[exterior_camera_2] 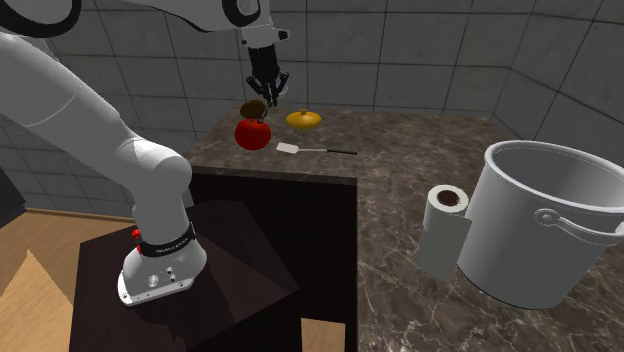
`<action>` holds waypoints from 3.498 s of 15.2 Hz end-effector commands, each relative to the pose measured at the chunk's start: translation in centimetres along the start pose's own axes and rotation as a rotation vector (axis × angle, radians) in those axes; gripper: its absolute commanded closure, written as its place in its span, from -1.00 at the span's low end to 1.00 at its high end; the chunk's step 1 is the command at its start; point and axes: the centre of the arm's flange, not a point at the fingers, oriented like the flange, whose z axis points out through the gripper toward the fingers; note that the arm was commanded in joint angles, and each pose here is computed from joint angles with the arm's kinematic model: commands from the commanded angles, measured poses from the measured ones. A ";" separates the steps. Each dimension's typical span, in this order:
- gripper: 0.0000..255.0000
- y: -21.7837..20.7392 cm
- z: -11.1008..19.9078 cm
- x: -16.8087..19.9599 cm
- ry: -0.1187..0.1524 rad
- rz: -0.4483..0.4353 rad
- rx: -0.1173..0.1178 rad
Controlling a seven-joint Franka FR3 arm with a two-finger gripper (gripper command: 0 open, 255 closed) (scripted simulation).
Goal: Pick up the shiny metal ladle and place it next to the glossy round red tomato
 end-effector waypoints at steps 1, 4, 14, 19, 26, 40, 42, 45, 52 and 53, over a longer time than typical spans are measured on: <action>1.00 -1.6 0.0 2.0 0.000 0.001 0.001; 1.00 -4.3 -0.2 4.9 0.000 0.001 0.001; 1.00 -13.1 -1.0 14.7 0.000 0.001 0.001; 1.00 -17.5 -1.4 19.6 0.000 0.001 0.001; 1.00 -19.5 1.6 21.3 0.000 0.001 0.001; 1.00 -20.3 9.0 21.1 0.000 0.001 0.001; 1.00 -20.5 10.0 21.1 0.000 0.001 0.001; 1.00 -20.6 11.6 21.0 0.000 0.001 0.001; 1.00 -21.1 15.2 21.0 0.000 0.001 0.001; 1.00 -21.1 15.2 20.9 0.000 0.001 0.001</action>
